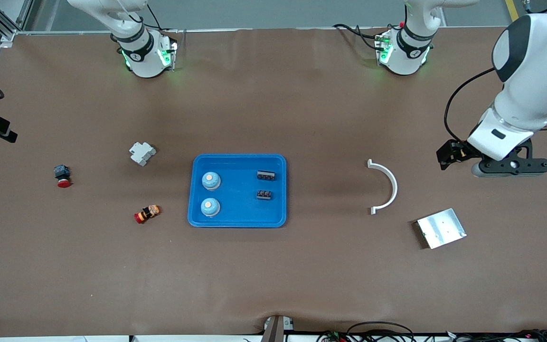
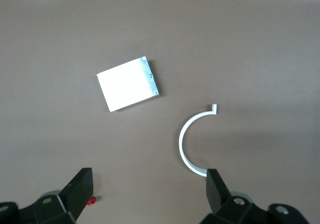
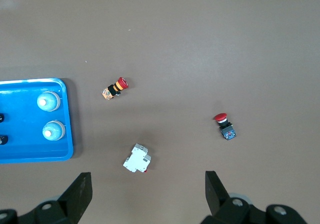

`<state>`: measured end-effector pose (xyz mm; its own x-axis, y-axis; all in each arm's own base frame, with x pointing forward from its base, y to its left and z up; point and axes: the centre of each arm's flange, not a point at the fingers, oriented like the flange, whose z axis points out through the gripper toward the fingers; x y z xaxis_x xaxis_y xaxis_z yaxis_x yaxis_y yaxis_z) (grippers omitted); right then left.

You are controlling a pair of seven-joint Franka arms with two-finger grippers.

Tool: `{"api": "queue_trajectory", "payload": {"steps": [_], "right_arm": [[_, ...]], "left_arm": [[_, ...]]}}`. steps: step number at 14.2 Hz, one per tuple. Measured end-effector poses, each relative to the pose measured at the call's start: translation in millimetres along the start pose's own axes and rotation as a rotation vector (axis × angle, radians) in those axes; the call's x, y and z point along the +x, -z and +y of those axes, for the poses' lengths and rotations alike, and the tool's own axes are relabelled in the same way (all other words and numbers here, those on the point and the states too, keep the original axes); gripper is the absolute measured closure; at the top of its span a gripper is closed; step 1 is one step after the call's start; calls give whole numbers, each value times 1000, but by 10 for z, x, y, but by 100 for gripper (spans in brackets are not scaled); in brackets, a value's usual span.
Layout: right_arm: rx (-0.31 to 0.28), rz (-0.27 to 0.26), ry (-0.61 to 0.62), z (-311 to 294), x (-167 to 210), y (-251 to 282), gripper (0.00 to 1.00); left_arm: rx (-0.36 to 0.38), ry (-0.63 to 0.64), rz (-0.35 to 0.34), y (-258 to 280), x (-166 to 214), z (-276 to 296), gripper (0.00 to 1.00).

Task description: Place electrolytic capacitor and blue bell in tray

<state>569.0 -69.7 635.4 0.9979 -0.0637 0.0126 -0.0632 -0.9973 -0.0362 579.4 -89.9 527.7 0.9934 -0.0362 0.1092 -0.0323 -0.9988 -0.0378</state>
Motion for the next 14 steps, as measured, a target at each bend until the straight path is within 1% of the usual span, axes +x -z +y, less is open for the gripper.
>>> {"api": "queue_trajectory", "payload": {"steps": [1,4,9,14], "right_arm": [[0,0,0,0,0,0,0],[0,0,0,0,0,0,0],[-1,0,0,1,0,-1,0],[-2,-1,0,3,0,-4,0]], "left_arm": [[-19,0,-4,1,-18,-24,0],[-42,4,1,57,-47,-73,0],[-43,19,34,256,-88,-176,0],[-42,-5,44,470,-195,-141,0]]}}
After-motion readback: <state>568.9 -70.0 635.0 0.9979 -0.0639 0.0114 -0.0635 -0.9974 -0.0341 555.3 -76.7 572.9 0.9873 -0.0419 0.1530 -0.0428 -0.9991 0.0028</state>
